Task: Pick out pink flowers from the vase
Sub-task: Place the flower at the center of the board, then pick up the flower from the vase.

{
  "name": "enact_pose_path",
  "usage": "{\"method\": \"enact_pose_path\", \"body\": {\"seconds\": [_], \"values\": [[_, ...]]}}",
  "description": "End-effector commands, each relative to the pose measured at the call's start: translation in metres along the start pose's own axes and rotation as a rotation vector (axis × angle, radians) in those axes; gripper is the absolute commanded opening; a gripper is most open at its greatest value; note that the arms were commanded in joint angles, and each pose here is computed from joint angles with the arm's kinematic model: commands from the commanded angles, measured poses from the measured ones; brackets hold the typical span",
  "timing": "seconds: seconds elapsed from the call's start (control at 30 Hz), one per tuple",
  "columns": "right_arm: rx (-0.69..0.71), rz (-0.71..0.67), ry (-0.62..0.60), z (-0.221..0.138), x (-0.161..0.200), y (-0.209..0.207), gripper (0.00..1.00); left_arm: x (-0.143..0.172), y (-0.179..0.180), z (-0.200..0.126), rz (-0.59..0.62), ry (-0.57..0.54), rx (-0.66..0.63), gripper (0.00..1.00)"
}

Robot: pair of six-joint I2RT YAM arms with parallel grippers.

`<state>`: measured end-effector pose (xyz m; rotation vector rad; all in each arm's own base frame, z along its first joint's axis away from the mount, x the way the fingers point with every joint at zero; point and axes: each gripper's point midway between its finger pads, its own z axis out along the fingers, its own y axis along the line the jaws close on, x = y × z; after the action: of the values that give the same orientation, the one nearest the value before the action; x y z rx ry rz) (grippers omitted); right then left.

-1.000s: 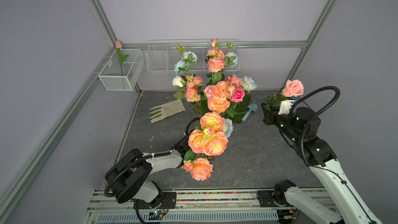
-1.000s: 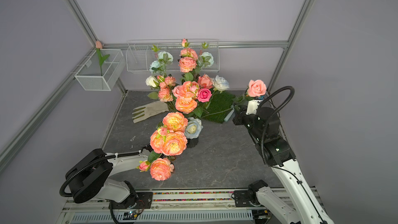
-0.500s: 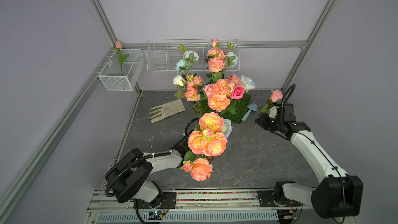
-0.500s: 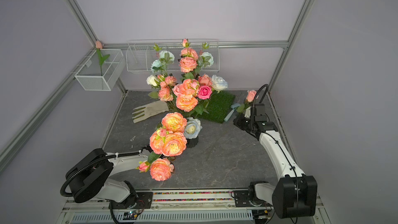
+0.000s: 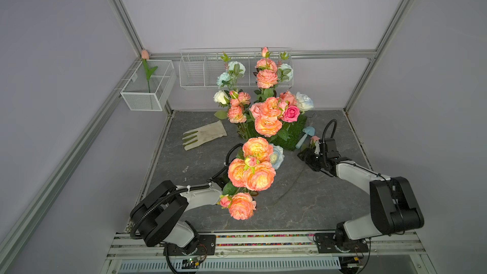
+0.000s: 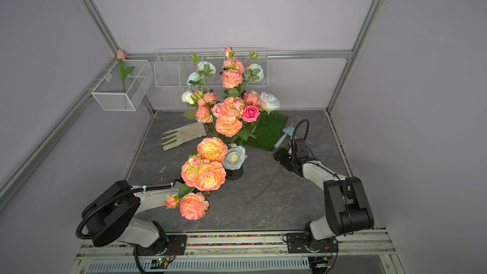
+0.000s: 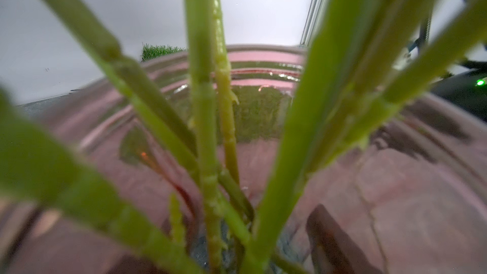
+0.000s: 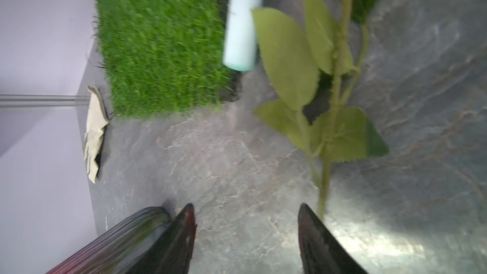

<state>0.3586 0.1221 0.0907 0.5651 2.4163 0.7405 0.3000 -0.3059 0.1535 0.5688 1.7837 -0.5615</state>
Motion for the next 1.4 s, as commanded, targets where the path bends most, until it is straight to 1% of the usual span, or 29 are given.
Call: {"method": "enact_pose_path", "body": {"seconds": [0.0,0.03,0.1,0.2,0.27,0.37,0.5,0.6,0.73,0.87,0.93,0.97,1.1,1.23,1.37], "values": [[-0.056,-0.210,-0.171,-0.041,-0.025,0.046,0.64,0.067,-0.002,-0.002,0.009,0.232,0.030,0.00],[-0.081,-0.254,-0.185,-0.050,-0.024,0.055,0.63,0.067,-0.003,-0.002,0.009,0.233,0.036,0.00],[-0.189,-0.352,-0.174,-0.066,-0.013,0.081,0.61,0.068,-0.006,-0.003,0.009,0.237,0.058,0.00],[-0.414,-0.459,-0.106,-0.086,0.016,0.121,0.60,0.070,-0.008,-0.006,0.011,0.249,0.068,0.00],[-0.533,-0.520,-0.062,-0.099,0.039,0.141,0.60,0.071,-0.009,-0.007,0.010,0.251,0.075,0.00],[-0.656,-0.610,0.004,-0.117,0.073,0.161,0.58,0.069,-0.013,-0.009,0.010,0.251,0.102,0.00],[-0.778,-0.734,0.063,-0.141,0.106,0.184,0.53,0.067,-0.018,-0.013,0.012,0.245,0.132,0.00],[-0.830,-0.806,0.067,-0.157,0.116,0.200,0.50,0.067,-0.020,-0.016,0.006,0.248,0.146,0.00],[-0.865,-0.807,0.002,-0.165,0.105,0.218,0.48,0.069,-0.025,-0.019,-0.008,0.253,0.177,0.00],[-0.854,-0.805,-0.075,-0.161,0.086,0.235,0.47,0.071,-0.029,-0.023,-0.020,0.265,0.203,0.00],[-0.823,-0.793,-0.092,-0.150,0.079,0.236,0.46,0.073,-0.030,-0.024,-0.020,0.272,0.212,0.00],[-0.832,-0.793,-0.124,-0.155,0.071,0.247,0.46,0.073,-0.030,-0.024,-0.021,0.273,0.211,0.00],[-0.806,-0.756,-0.174,-0.147,0.054,0.254,0.42,0.073,-0.029,-0.027,-0.019,0.270,0.210,0.00],[-0.805,-0.762,-0.180,-0.145,0.052,0.256,0.39,0.076,-0.029,-0.028,-0.016,0.280,0.207,0.00],[-0.844,-0.778,-0.147,-0.146,0.061,0.262,0.41,0.078,-0.029,-0.028,-0.022,0.287,0.205,0.00]]}}
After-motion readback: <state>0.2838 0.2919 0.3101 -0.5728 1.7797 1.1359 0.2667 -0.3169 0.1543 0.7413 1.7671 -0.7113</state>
